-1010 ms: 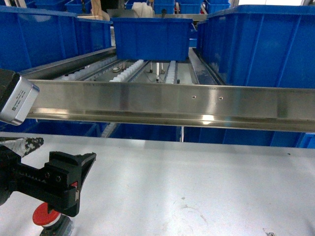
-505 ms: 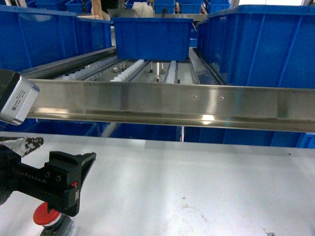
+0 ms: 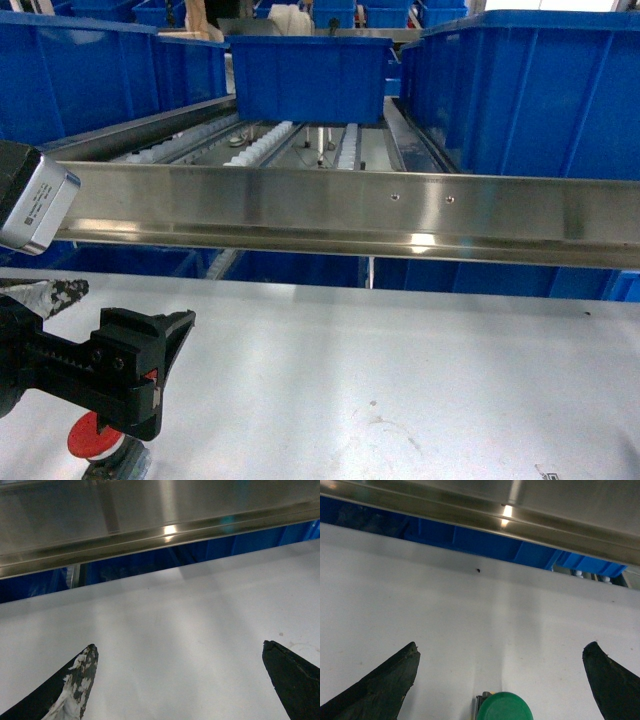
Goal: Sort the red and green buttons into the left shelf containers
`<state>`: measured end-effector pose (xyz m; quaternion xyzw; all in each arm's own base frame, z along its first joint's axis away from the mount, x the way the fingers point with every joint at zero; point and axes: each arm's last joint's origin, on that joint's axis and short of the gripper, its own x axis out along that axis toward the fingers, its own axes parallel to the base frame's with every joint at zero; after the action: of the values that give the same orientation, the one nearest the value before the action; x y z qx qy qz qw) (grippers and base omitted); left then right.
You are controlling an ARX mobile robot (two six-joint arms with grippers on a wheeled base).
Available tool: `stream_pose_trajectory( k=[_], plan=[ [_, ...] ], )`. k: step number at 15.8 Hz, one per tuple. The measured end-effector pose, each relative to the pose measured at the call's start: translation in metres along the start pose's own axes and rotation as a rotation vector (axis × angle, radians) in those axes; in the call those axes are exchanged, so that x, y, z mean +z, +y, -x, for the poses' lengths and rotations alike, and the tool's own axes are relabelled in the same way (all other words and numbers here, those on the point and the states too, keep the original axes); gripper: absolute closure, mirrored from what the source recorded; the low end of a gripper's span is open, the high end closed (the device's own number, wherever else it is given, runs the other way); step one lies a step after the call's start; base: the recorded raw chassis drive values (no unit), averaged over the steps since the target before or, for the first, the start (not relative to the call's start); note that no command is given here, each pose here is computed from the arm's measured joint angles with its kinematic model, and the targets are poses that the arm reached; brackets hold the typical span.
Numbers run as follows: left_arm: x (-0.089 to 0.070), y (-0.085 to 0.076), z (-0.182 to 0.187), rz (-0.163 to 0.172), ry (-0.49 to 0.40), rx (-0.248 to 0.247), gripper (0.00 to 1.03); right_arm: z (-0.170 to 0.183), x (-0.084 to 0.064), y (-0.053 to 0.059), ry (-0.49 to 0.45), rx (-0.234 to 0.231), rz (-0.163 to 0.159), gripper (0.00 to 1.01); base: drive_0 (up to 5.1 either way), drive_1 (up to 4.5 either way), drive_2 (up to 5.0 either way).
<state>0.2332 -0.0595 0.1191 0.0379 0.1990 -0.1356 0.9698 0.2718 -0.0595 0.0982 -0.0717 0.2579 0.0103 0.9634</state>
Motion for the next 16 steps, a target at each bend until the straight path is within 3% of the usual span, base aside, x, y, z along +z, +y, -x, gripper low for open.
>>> stream_pose_trajectory(
  k=[2,4,7,8,9,11,15,16],
  plan=[
    [0.000,0.000,0.000,0.000,0.000,0.001,0.05,-0.037,-0.006,-0.011,0.115,-0.021,0.008,0.03,0.0,0.00,0.0],
    [0.000,0.000,0.000,0.000,0.000,0.001,0.05,-0.037,-0.009,-0.013,0.133,-0.032,0.014,0.03,0.0,0.00,0.0],
    [0.000,0.000,0.000,0.000,0.000,0.001,0.05,-0.045,-0.028,-0.006,0.193,-0.003,0.011,0.03,0.0,0.00,0.0],
    [0.000,0.000,0.000,0.000,0.000,0.001,0.05,-0.053,-0.045,-0.002,0.240,0.016,0.001,0.03,0.0,0.00,0.0],
    [0.000,0.000,0.000,-0.001,0.000,0.001,0.05,-0.057,-0.050,-0.002,0.244,0.011,0.001,0.03,0.0,0.00,0.0],
    [0.000,0.000,0.000,-0.001,0.000,0.001,0.05,-0.060,-0.052,-0.003,0.246,0.012,-0.001,0.03,0.0,0.00,0.0],
    [0.000,0.000,0.000,-0.002,0.000,0.002,0.05,-0.073,-0.043,-0.019,0.186,-0.016,-0.013,0.04,0.0,0.00,0.0],
    [0.000,0.000,0.000,-0.002,0.000,0.002,0.05,-0.075,-0.042,-0.021,0.184,-0.020,-0.015,0.10,0.0,0.00,0.0]
  ],
)
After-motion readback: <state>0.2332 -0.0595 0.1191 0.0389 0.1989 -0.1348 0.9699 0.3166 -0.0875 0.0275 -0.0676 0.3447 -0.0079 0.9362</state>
